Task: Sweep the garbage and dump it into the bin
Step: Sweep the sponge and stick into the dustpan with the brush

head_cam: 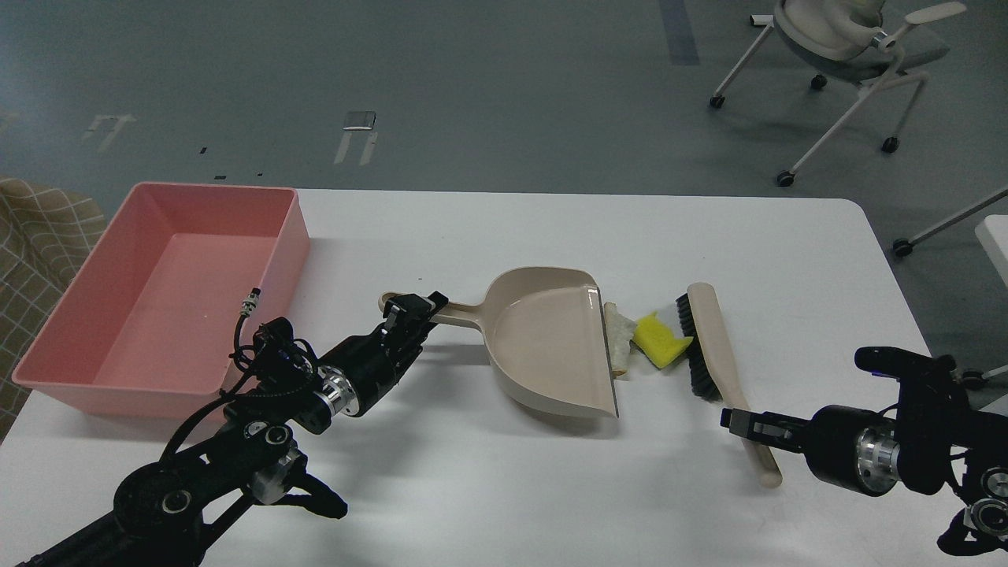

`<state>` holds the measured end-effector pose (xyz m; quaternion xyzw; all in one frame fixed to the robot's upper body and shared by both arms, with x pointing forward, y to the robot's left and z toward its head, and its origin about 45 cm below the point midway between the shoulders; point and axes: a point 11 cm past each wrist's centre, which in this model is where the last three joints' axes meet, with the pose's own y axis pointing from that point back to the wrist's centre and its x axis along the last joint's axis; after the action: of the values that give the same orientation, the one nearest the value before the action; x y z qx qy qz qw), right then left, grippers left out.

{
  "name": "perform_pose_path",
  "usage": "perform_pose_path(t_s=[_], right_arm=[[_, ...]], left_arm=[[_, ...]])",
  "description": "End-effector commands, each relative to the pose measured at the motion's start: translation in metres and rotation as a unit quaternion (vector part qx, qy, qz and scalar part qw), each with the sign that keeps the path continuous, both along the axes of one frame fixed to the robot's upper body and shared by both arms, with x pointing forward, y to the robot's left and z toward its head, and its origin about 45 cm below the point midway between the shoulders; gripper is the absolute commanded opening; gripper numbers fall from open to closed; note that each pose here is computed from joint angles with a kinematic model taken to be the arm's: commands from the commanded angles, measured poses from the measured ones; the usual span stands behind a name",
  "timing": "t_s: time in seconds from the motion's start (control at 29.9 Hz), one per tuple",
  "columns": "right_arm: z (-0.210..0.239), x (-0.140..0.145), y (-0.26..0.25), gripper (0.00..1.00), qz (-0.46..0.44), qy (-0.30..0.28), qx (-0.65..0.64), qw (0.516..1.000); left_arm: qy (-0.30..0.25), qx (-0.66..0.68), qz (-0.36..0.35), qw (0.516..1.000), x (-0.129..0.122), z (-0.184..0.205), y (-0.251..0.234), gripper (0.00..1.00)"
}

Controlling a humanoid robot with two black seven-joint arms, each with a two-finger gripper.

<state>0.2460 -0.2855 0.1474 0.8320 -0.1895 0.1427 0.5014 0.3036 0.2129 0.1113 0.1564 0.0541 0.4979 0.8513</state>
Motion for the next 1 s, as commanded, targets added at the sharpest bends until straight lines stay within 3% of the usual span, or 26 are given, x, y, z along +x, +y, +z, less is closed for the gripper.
perform_pose_path(t_s=[0.0,0.4,0.77,0.97], right_arm=[[0.001,0.004,0.018,0.00,0.006,-0.004,0.019,1.000],[0.009,0.018,0.101,0.00,0.074,-0.019,0.079,0.994],[0.035,0.024,0.130,0.00,0.077,-0.021,0.151,0.985],[0.060,0.039,0.115,0.00,0.056,-0.044,0.170,0.983]], left_arm=[[0.002,0.002,0.000,1.000,-0.002,-0.002,0.000,0.04],[0.006,-0.005,-0.004,1.000,-0.007,-0.006,-0.009,0.04],[0.005,-0.006,-0.003,1.000,-0.006,-0.005,-0.009,0.04],[0.005,-0.007,-0.002,1.000,-0.006,-0.005,-0.009,0.04]])
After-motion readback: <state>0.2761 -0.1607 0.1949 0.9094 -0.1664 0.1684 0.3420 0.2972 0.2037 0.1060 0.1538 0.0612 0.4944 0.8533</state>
